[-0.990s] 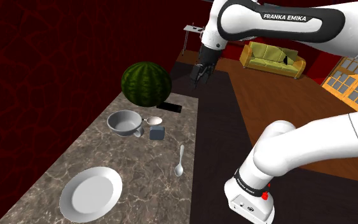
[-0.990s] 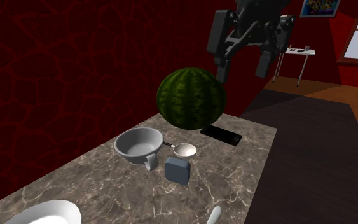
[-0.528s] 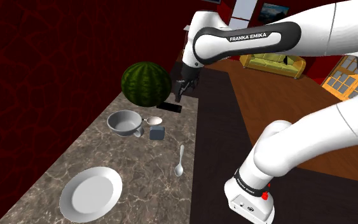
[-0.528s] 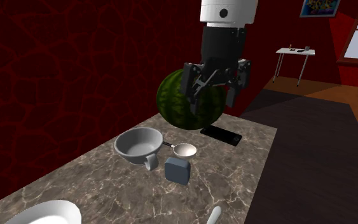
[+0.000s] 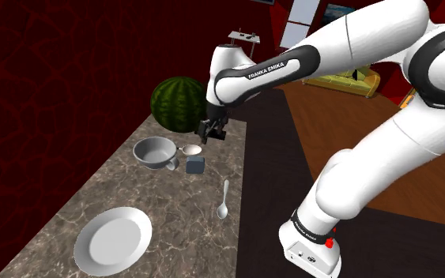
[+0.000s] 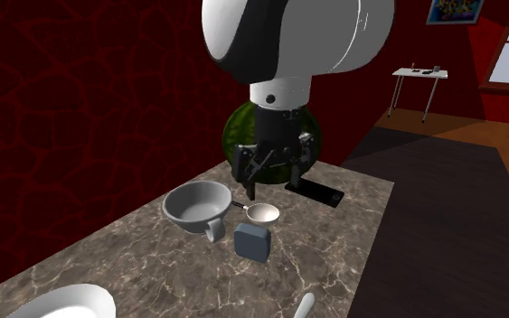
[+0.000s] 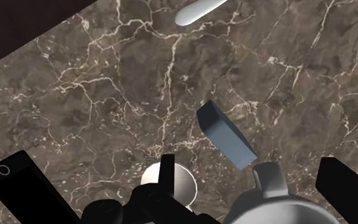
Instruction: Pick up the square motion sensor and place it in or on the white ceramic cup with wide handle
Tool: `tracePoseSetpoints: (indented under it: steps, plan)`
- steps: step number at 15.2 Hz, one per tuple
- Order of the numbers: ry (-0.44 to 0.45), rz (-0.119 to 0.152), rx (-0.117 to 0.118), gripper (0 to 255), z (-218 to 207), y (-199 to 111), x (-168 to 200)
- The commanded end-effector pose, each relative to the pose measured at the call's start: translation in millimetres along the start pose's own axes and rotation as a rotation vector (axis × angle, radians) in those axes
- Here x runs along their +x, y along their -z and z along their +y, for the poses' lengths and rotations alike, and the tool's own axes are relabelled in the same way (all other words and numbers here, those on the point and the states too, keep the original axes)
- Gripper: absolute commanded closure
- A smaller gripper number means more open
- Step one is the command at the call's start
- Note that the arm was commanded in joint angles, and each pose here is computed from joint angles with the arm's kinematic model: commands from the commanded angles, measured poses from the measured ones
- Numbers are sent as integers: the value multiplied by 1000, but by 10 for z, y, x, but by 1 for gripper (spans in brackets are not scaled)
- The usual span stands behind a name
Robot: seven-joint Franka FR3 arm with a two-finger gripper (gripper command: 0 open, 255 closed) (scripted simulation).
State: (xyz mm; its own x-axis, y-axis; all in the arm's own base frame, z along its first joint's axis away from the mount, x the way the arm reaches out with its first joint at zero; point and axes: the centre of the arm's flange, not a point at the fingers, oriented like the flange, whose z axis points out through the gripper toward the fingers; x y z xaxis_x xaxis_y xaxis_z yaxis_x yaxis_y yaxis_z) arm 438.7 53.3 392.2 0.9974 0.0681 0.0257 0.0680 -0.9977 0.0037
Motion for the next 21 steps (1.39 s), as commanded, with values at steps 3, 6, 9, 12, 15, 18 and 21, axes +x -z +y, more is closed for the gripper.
tracePoseSetpoints:
  steps: [3,6,9,12,15,18,21]
  plan:
    - [3,-12,-7,0,-167,-481,276]
    - [5,-21,-12,0,-266,-830,456]
    - [7,-31,-18,0,-364,-1181,632]
    - [7,-32,-18,0,-369,-1313,642]
    - [7,-32,-18,0,-366,-1471,637]
    - [7,-32,-18,0,-363,-1607,632]
    - [7,-32,-18,0,-363,-1607,633]
